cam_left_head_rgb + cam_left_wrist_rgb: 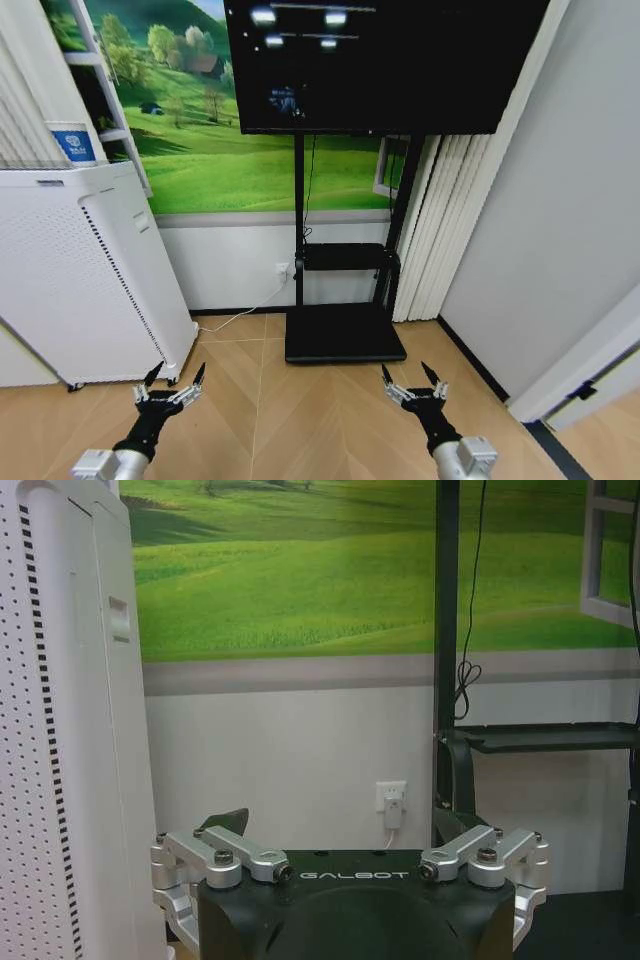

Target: Pick up the trash bin and place the garbage on the floor into it.

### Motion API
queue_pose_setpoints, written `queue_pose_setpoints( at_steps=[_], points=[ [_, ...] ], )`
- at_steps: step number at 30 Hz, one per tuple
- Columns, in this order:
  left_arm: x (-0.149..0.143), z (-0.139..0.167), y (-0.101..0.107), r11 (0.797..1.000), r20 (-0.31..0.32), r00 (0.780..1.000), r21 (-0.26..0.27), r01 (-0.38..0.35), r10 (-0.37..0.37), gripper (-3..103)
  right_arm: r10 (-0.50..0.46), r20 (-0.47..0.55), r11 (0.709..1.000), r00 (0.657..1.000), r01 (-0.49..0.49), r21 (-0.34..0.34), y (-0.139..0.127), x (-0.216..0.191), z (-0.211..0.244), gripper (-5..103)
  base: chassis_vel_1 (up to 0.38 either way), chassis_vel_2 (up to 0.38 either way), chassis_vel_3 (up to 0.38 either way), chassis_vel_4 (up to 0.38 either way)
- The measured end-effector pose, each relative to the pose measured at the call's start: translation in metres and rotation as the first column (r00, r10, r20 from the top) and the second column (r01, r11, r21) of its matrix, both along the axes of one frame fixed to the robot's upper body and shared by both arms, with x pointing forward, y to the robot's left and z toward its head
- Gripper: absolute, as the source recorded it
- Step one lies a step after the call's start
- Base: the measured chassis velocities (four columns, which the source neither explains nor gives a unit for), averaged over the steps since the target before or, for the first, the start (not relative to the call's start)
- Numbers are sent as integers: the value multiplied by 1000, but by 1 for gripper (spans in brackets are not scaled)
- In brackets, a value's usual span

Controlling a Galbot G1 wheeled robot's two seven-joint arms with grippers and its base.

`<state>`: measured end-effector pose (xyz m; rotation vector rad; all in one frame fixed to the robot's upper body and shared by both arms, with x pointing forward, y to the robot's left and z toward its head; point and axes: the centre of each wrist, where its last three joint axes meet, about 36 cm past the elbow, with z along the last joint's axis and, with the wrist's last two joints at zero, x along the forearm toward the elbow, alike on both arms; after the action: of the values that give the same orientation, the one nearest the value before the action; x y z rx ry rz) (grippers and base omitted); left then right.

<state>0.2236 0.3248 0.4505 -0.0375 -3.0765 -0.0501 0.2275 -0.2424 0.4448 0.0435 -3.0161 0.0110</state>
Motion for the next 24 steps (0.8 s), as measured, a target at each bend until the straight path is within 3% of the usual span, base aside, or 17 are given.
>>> queue_pose_setpoints(
  at_steps=[24],
  points=[
    [0,0,0,1000,0,1000,0,0,0,100,0,0,1000,1000,0,0,0,0,0,100,0,0,0,0]
  ],
)
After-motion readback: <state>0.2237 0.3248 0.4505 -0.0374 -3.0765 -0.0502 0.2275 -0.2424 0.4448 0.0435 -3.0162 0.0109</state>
